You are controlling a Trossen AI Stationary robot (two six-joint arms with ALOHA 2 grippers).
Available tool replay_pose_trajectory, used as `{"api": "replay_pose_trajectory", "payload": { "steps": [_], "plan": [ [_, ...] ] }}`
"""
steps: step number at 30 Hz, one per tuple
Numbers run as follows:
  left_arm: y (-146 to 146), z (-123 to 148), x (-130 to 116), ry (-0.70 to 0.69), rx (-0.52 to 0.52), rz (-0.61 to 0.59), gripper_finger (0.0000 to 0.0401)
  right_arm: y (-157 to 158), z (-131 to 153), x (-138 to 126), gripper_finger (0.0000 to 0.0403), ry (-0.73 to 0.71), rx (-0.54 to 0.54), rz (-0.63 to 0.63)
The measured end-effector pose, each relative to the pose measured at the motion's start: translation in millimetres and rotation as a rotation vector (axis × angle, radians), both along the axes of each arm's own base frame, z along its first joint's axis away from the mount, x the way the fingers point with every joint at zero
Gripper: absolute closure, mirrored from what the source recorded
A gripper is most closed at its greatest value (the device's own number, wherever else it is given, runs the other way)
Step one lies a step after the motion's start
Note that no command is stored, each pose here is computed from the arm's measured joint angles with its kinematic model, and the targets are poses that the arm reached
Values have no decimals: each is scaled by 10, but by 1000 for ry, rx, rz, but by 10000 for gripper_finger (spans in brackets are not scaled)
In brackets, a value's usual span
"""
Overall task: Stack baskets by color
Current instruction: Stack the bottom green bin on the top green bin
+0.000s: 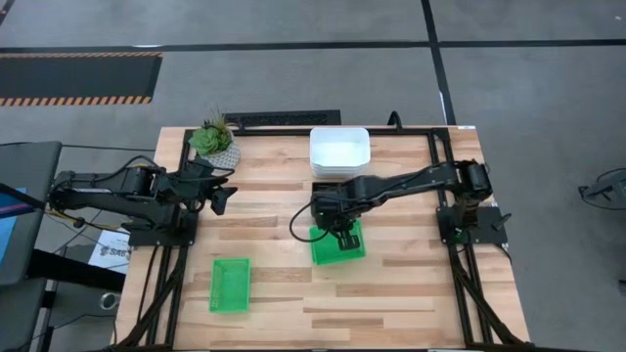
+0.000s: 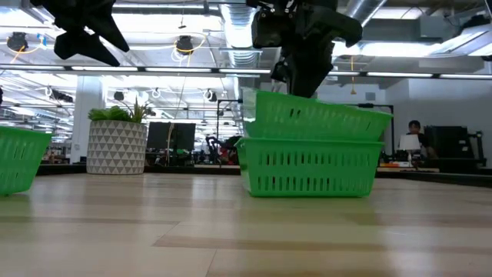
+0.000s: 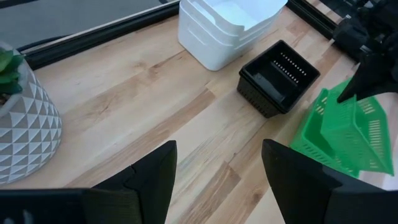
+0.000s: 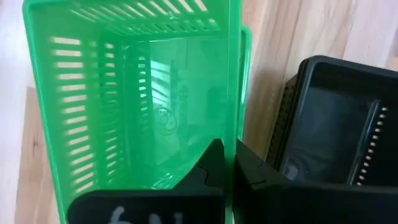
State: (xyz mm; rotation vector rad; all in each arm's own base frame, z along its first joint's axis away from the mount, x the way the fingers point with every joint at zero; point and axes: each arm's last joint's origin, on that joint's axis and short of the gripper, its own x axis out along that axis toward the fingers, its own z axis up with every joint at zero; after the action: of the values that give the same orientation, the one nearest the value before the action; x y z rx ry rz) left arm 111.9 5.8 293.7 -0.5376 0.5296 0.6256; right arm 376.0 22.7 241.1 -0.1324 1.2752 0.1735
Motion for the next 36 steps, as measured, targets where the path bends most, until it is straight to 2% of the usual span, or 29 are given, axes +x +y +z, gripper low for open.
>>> {"api": "replay_pose_trajectory", "payload": {
  "steps": [4, 17, 31, 36],
  "plan": [
    [0, 0, 0, 0, 0, 0, 177, -19, 3, -13, 378, 11, 38, 27],
    [0, 0, 1, -1, -1, 0, 177, -44, -7, 16, 343, -11, 30, 66],
    [0, 1, 0, -1, -1, 1, 177, -97, 1, 45, 264, -39, 15, 42],
    [0, 1, 0, -1, -1, 0, 177, -133, 8, 67, 261, -62, 0, 16]
  ]
}}
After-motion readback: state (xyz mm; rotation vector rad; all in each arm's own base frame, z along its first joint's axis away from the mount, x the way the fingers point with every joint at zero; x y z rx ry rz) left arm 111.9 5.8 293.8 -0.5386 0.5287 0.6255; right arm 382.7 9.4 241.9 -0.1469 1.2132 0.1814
